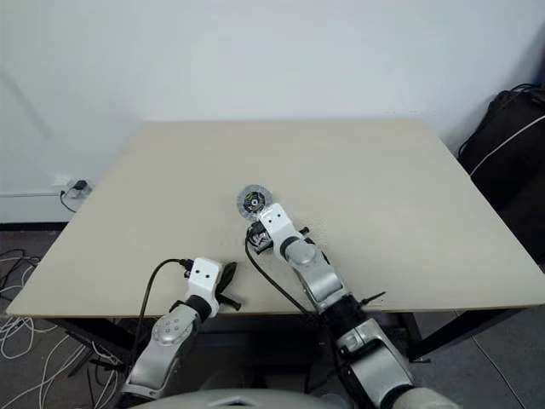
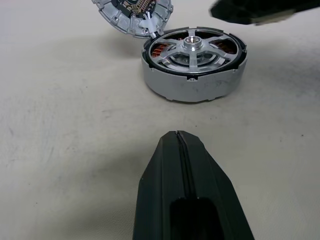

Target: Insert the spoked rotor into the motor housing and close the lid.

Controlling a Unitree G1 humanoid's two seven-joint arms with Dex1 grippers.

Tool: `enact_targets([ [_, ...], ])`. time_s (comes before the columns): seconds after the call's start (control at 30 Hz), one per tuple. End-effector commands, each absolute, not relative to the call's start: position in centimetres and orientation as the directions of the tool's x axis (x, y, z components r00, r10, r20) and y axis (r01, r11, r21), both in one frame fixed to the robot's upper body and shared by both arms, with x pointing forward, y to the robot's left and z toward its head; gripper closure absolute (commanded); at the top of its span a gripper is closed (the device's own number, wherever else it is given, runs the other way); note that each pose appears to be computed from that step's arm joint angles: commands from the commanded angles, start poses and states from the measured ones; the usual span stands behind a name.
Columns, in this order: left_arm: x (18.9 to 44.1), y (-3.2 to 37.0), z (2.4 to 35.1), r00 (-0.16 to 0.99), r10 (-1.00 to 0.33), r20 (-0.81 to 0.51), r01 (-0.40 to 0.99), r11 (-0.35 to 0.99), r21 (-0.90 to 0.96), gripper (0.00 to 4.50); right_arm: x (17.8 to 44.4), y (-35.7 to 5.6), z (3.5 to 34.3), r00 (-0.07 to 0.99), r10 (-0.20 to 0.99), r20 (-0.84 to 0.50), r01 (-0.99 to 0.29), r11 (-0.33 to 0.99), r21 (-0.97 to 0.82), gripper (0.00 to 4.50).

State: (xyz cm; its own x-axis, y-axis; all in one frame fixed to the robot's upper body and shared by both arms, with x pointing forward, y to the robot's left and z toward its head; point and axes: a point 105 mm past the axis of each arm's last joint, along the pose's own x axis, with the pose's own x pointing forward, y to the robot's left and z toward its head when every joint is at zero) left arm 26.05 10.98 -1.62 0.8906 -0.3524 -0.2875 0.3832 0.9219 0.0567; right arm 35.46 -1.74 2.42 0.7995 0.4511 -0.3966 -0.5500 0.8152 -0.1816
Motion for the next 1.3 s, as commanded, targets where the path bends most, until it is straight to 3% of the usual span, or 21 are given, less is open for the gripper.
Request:
enact_targets([
  [0.03, 26.6, 10.9, -0.6, 0.907, -0.348, -0.239, 0.372, 0.926, 0.067, 4.5, 36.7, -0.9, 4.0, 0.81, 0.473, -0.346, -0.555, 0.809, -0.194, 4.44],
  [0.3, 26.4, 11.0, -0.6, 0.915, -0.33, -0.232, 0.353, 0.933, 0.065, 4.5, 37.9, -0.4, 3.6, 0.805, 0.465, -0.368, -0.552, 0.814, -0.179, 4.44],
  [0.57, 26.3, 11.3, -0.6, 0.921, -0.316, -0.229, 0.338, 0.939, 0.064, 4.5, 37.0, -1.1, -0.7, 0.721, 0.422, -0.549, -0.576, 0.806, -0.137, 4.44],
  [0.83, 26.5, 11.3, -0.6, 0.92, -0.317, -0.229, 0.34, 0.938, 0.065, 4.5, 38.2, -1.1, 2.0, 0.762, 0.459, -0.457, -0.586, 0.789, -0.185, 4.44],
  [0.93, 26.6, 11.1, -0.7, 0.919, -0.323, -0.229, 0.345, 0.937, 0.063, 4.5, 37.7, -0.5, 3.7, 0.707, 0.555, -0.438, -0.69, 0.678, -0.254, 4.44],
  [1.1, 26.6, 10.8, -0.8, 0.915, -0.331, -0.229, 0.352, 0.934, 0.057, 4.5, 35.5, -0.2, 5.3, 0.529, 0.676, -0.513, -0.848, 0.398, -0.35, 4.44],
  [1.2, 26.6, 10.8, -0.8, 0.915, -0.332, -0.229, 0.353, 0.934, 0.056, 4.5, 34.3, -0.4, 5.1, 0.445, 0.685, -0.577, -0.893, 0.291, -0.343, 3.61],
  [1.3, 26.6, 10.7, -0.8, 0.916, -0.33, -0.228, 0.35, 0.935, 0.052, 4.5, 34.4, -0.9, 4.9, 0.437, 0.65, -0.621, -0.896, 0.251, -0.367, 2.6],
])
